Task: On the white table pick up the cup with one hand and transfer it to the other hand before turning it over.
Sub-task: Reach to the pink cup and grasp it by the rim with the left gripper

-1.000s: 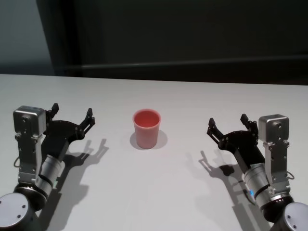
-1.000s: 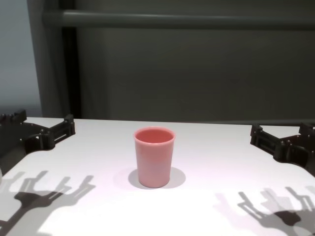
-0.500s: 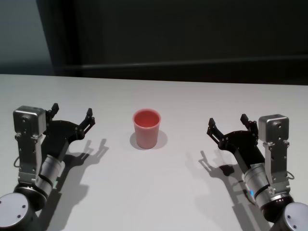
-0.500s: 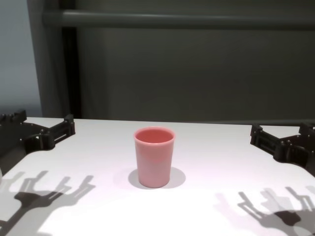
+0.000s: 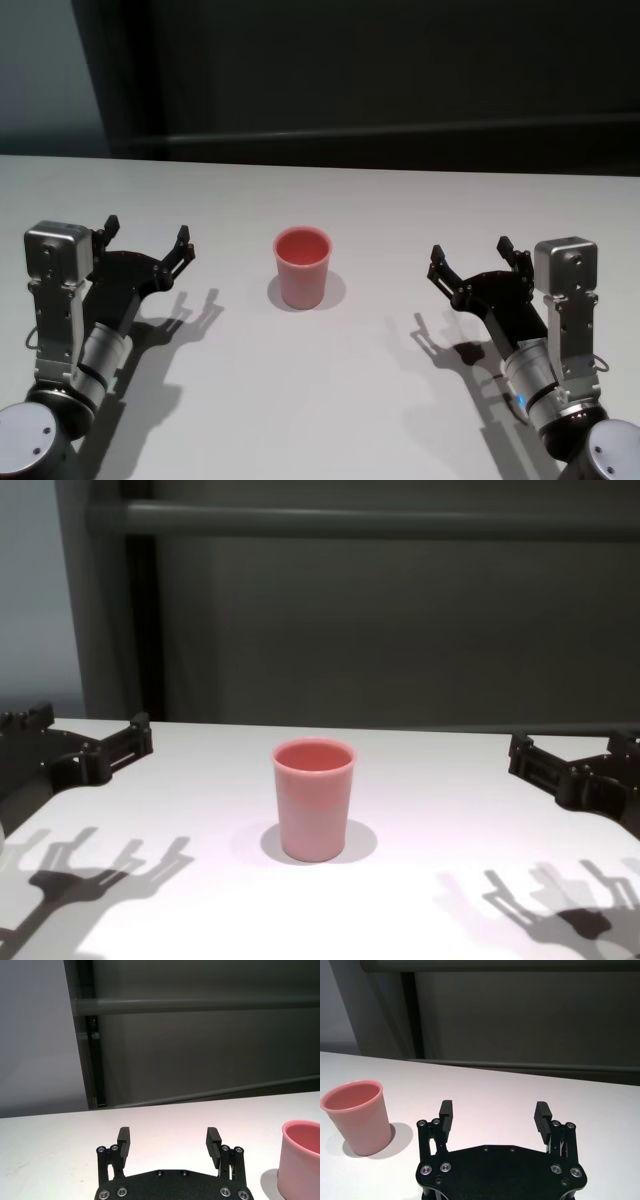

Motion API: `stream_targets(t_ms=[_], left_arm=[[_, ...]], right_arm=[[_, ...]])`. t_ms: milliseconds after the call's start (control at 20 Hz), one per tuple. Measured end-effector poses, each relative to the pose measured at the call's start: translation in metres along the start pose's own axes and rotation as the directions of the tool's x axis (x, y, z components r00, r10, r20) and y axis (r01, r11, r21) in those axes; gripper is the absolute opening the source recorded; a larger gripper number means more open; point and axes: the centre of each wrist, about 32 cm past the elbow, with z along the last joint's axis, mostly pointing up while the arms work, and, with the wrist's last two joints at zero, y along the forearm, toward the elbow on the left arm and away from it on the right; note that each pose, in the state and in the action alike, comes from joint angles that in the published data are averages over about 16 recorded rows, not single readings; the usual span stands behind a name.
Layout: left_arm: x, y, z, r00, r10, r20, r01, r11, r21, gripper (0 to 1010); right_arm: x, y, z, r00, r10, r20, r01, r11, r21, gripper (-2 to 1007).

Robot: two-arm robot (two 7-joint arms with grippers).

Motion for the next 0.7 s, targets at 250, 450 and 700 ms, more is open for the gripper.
stream_targets(t_ms=[250, 450, 700], left_arm=[[0.0, 0.0, 0.0, 1.0, 0.0, 0.0, 0.0, 1.0, 0.0, 1003], [0.0, 0.0, 0.0, 1.0, 0.0, 0.0, 0.0, 1.0, 0.0, 1003], [0.0, 0.0, 0.0, 1.0, 0.0, 0.0, 0.0, 1.0, 0.0, 1003]], right_arm=[[0.0, 0.0, 0.0, 1.0, 0.0, 0.0, 0.0, 1.0, 0.0, 1002], [0.0, 0.0, 0.0, 1.0, 0.0, 0.0, 0.0, 1.0, 0.0, 1002], [0.0, 0.0, 0.0, 1.0, 0.0, 0.0, 0.0, 1.0, 0.0, 1002]])
